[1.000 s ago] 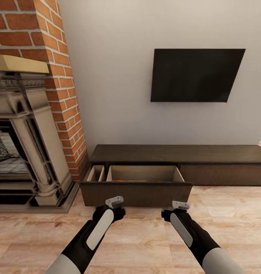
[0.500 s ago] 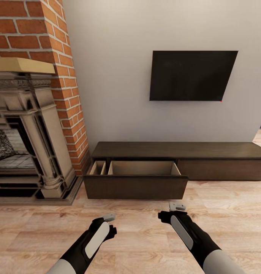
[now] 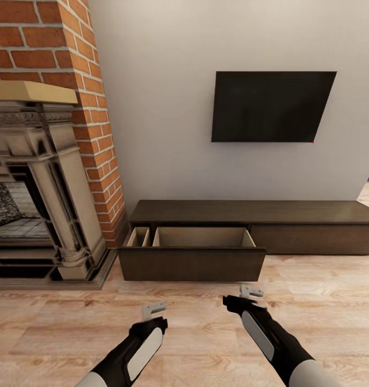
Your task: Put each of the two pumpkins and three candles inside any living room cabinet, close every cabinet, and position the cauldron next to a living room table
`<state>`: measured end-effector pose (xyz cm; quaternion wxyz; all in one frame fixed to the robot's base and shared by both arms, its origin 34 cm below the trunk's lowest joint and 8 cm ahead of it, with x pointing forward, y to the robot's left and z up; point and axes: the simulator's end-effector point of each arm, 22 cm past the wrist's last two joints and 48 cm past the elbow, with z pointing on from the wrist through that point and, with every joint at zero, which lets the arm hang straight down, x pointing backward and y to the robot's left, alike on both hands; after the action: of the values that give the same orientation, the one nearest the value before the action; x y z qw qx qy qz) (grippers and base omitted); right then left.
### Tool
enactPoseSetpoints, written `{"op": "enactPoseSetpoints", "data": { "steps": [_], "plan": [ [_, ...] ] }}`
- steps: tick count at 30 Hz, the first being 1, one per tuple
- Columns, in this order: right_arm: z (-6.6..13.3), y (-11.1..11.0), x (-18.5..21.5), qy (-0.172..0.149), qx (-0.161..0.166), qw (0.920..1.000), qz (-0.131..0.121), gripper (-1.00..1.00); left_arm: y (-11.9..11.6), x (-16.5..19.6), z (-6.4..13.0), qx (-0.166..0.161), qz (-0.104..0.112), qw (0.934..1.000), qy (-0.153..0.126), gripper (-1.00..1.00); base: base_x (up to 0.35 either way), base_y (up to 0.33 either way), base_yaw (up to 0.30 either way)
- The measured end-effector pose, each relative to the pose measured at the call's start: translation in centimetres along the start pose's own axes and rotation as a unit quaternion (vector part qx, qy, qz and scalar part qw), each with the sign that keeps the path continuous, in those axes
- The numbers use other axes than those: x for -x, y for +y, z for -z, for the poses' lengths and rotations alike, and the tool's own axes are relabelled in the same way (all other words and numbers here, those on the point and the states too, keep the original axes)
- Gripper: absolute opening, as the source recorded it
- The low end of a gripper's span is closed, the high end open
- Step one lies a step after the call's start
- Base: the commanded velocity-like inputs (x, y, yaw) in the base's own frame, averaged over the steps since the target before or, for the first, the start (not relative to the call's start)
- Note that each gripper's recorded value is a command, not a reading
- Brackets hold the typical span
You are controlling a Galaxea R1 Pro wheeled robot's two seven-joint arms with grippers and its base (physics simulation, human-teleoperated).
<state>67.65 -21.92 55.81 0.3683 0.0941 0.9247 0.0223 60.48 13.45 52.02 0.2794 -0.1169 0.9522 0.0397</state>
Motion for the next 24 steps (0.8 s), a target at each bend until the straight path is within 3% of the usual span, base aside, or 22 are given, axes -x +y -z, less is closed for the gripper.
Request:
{"op": "enactPoseSetpoints", "data": {
  "steps": [17,21,24],
  "plan": [
    [-2.1,-0.7,-2.6,-0.036,-0.009,0.9993,0.006,1.0,-0.4,0.2,-1.6,-0.005,0.024,0.9985,-0.049,1.0,0.0,0.0,0.0],
    [-2.7,-1.0,-2.7,-0.052,-0.011,0.9986,-0.001,1.0,-1.5,-0.1,-2.1,-0.029,0.021,0.9976,-0.059,1.0,0.0,0.0,0.0],
    [-3.0,-1.1,-2.8,-0.061,-0.01,0.9981,-0.003,1.0,-1.1,0.2,-2.8,-0.032,0.012,0.9967,-0.074,1.0,0.0,0.0,0.0]
  ]
}}
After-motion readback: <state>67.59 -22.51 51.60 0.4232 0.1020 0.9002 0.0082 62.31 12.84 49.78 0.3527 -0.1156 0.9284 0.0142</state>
